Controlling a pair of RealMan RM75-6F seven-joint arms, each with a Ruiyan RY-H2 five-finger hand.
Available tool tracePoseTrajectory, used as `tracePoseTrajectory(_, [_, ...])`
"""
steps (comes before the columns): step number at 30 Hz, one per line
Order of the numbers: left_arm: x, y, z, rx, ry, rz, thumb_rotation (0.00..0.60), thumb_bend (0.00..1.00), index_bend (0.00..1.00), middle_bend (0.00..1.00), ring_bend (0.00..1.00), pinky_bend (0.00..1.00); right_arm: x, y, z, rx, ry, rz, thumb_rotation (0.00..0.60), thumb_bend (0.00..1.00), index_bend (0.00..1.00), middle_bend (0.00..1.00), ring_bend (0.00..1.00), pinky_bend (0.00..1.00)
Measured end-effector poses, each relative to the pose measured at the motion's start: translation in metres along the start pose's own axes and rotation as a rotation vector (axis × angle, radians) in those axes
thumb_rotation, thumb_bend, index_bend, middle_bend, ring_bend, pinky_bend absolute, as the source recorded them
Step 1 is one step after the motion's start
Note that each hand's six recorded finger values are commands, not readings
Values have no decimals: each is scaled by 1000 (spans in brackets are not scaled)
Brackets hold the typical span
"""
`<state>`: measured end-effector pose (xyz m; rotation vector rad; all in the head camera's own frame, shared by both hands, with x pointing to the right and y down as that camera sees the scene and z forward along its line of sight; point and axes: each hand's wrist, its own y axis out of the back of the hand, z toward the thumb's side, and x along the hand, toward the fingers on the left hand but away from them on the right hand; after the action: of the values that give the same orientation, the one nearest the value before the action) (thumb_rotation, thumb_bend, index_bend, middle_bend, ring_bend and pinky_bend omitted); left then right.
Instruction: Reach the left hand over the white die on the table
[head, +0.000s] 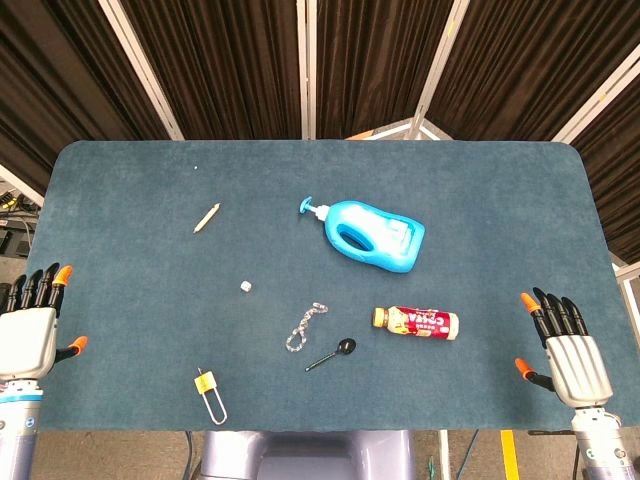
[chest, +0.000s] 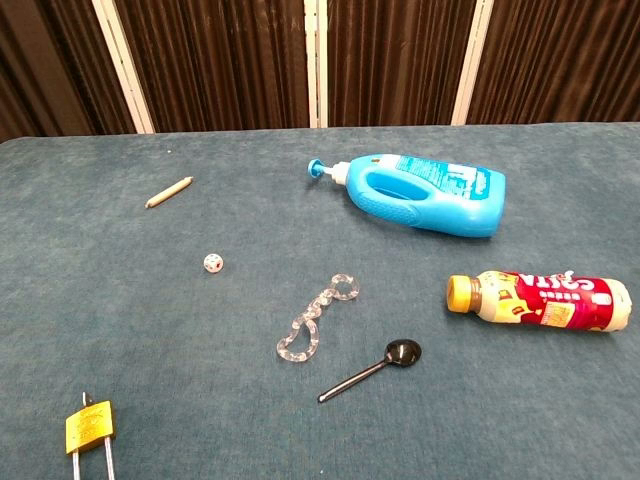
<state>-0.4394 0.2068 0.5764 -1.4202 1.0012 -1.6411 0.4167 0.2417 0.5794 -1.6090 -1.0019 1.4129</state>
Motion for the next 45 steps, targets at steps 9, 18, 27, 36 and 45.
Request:
tracePoseTrajectory(9, [1, -3, 0, -4, 2, -22, 600, 113, 0, 0, 0, 0, 1, -1, 0, 5, -4, 12, 600, 117, 30, 0, 0, 0])
tracePoseTrajectory(18, [5, -5, 3, -15, -13, -33, 600, 118, 0, 0, 0, 0, -1, 1, -3, -3, -16, 11, 600, 118, 65, 0, 0, 0])
tracePoseTrajectory(27, [34, 4, 34, -26, -74, -1, 600, 211, 197, 0, 0, 0, -5, 4, -11, -37, -32, 11, 600, 118, 88, 0, 0, 0])
tracePoseTrajectory(36, [100, -4, 126, 31, -252, -52, 600, 249, 355, 0, 0, 0, -13, 5, -23, -57, -64, 5, 600, 119, 103, 0, 0, 0])
tracePoseTrajectory(45, [151, -46, 218, 139, -369, -167, 600, 259, 408, 0, 0, 0, -19, 5, -43, -64, -122, -1, 600, 119, 104, 0, 0, 0])
